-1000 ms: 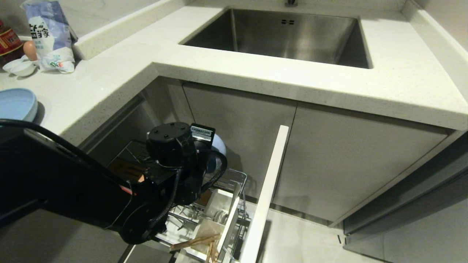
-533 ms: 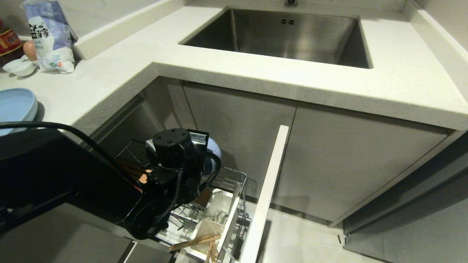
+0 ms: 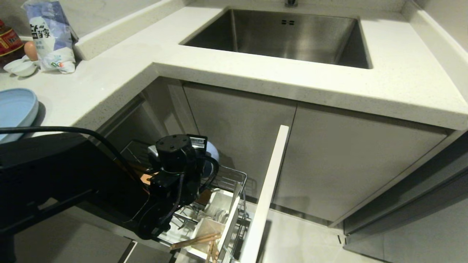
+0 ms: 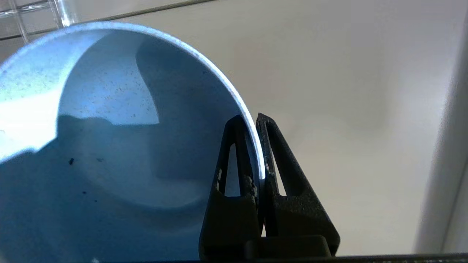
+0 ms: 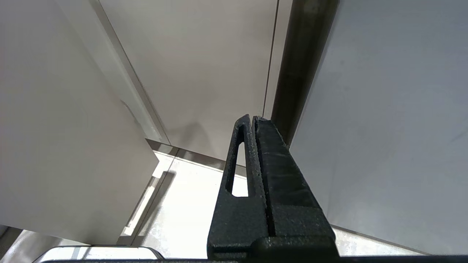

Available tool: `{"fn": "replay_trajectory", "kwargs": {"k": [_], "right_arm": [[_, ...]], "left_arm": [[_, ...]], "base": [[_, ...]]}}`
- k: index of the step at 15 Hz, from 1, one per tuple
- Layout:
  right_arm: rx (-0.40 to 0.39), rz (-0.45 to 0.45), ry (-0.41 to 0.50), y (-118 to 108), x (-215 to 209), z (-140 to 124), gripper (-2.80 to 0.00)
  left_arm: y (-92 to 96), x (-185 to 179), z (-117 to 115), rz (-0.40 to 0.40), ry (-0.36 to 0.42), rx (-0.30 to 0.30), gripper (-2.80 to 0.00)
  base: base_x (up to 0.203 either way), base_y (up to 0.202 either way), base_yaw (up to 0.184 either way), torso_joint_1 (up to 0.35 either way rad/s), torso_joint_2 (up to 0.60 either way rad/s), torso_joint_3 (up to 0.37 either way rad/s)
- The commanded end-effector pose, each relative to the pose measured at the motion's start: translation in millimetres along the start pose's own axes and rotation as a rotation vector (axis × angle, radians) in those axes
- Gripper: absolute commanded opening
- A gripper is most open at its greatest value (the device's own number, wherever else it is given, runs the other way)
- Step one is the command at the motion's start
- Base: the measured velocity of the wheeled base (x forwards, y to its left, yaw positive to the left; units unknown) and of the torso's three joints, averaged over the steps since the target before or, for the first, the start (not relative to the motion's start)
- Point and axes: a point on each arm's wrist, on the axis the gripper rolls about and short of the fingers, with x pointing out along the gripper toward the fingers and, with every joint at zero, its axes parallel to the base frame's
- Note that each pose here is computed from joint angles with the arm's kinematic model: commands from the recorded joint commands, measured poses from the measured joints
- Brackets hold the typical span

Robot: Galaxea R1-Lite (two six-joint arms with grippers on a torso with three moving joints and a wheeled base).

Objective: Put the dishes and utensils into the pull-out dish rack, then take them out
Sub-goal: Pick up the bowl and place it in the cupboard

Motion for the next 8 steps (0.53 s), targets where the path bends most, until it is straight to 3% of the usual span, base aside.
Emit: {"fn": "replay_trajectory", "kwargs": {"k": [1,8], "right_arm": [[0.000,0.000,0.022,0.0,1.3,-6.4,-2.80],[0.000,0.000,0.022,0.0,1.3,-6.4,-2.80]], "left_arm": [[10.2,3.8,-2.8,0.024,-0.001,0.000,-2.80],[13.8,3.0,-0.7,0.041,-0.017,-0.007,-2.80]], "base": [[0.000,0.000,0.000,0.000,0.00,0.000],[0.000,0.000,0.000,0.000,0.00,0.000]]}}
